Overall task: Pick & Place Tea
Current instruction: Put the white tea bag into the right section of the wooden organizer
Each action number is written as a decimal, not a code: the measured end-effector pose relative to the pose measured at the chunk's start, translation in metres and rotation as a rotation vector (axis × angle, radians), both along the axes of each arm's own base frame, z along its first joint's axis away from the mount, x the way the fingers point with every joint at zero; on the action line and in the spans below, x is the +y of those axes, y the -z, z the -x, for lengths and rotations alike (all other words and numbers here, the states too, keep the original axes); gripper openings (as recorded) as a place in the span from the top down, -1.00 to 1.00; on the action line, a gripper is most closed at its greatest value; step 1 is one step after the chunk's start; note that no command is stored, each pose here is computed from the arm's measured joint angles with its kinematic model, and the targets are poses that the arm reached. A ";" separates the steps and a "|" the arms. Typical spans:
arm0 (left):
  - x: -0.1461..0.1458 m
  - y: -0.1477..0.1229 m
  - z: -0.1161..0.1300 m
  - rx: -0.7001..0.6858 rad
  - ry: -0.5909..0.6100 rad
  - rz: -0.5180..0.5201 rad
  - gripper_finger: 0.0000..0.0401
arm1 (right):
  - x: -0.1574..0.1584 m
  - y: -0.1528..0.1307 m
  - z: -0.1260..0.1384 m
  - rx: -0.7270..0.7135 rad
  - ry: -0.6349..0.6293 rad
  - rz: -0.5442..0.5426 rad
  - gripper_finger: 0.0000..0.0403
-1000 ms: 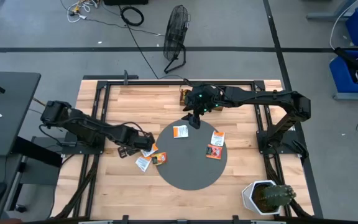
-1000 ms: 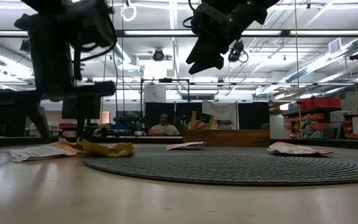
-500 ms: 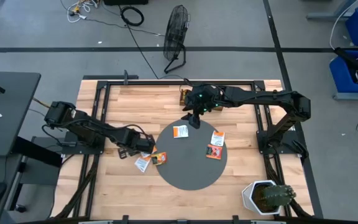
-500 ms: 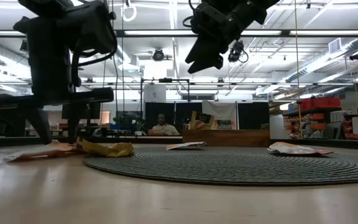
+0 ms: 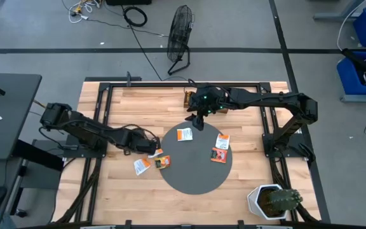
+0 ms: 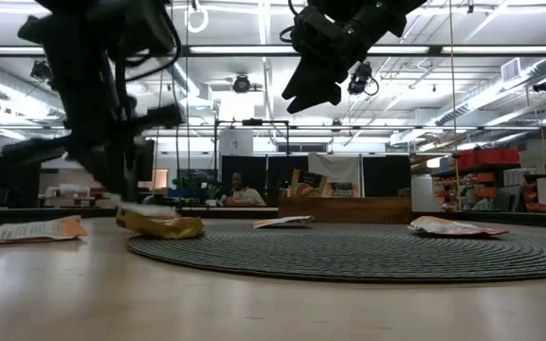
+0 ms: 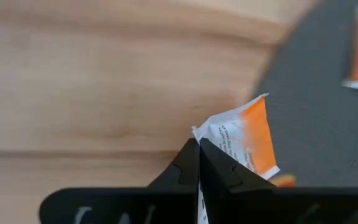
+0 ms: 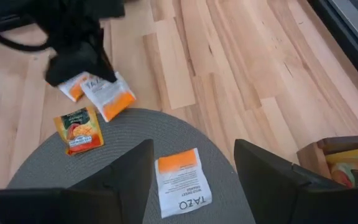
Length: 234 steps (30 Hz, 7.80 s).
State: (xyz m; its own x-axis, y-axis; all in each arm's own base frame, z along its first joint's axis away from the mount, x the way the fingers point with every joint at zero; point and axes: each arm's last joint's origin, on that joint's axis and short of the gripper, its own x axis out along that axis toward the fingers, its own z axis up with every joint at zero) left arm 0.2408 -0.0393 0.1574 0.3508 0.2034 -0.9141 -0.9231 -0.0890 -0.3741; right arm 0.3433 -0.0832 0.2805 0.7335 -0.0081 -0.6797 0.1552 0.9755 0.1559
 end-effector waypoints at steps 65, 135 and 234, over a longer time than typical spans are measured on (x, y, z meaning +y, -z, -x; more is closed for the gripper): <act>0.053 -0.168 -0.021 -0.206 0.760 -0.938 0.55 | -0.021 0.013 -0.021 -0.151 -0.131 -0.486 0.97; 0.062 -0.224 -0.001 -0.599 0.600 -1.098 0.98 | -0.035 -0.105 0.035 -0.708 -0.027 -0.093 0.32; 0.076 -0.192 -0.014 -0.416 0.876 -1.009 0.66 | -0.049 0.057 0.170 0.024 0.327 0.212 1.00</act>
State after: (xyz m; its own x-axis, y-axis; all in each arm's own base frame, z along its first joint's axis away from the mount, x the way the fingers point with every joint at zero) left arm 0.2548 0.0370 0.3491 0.9101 0.2794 -0.3060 -0.3453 0.9196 -0.1873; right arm 0.1734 -0.1323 0.2231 0.6529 -0.3810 -0.6547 0.4646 0.8840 -0.0513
